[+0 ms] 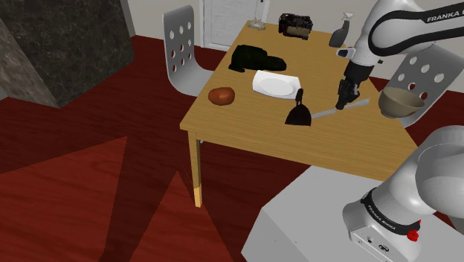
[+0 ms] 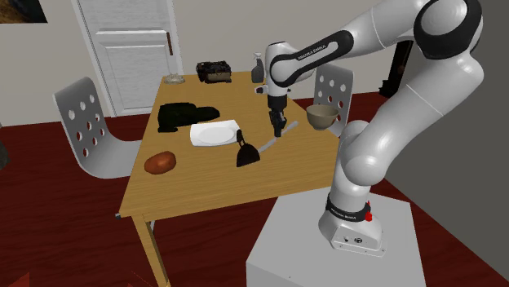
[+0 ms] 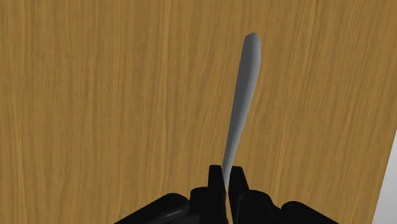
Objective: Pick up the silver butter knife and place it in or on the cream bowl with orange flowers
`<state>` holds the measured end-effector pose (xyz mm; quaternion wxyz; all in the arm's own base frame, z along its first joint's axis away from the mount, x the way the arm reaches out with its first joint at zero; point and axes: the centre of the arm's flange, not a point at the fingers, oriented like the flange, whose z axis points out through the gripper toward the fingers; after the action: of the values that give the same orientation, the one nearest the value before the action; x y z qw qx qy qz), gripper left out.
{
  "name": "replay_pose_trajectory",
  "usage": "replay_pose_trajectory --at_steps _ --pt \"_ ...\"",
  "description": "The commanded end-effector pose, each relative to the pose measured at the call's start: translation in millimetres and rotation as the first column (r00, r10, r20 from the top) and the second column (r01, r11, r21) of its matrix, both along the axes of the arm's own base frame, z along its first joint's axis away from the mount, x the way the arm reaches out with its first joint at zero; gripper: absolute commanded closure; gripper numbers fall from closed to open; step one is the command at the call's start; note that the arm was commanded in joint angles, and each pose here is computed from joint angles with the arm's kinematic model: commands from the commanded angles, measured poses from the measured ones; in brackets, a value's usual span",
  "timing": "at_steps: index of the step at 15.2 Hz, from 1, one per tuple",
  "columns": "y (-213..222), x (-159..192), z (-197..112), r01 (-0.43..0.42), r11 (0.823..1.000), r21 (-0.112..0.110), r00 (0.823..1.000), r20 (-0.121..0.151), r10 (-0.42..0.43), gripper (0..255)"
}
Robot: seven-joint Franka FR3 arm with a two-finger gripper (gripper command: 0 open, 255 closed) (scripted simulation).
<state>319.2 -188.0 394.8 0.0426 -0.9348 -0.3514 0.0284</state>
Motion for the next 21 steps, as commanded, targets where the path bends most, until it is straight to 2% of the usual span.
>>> replay_pose_trajectory --at_steps 1,21 --pt "0 0 11 0.000 1.000 0.000 1.000 0.000 0.000 255" --pt "0 0 116 0.000 1.000 0.000 1.000 0.000 0.000 255"
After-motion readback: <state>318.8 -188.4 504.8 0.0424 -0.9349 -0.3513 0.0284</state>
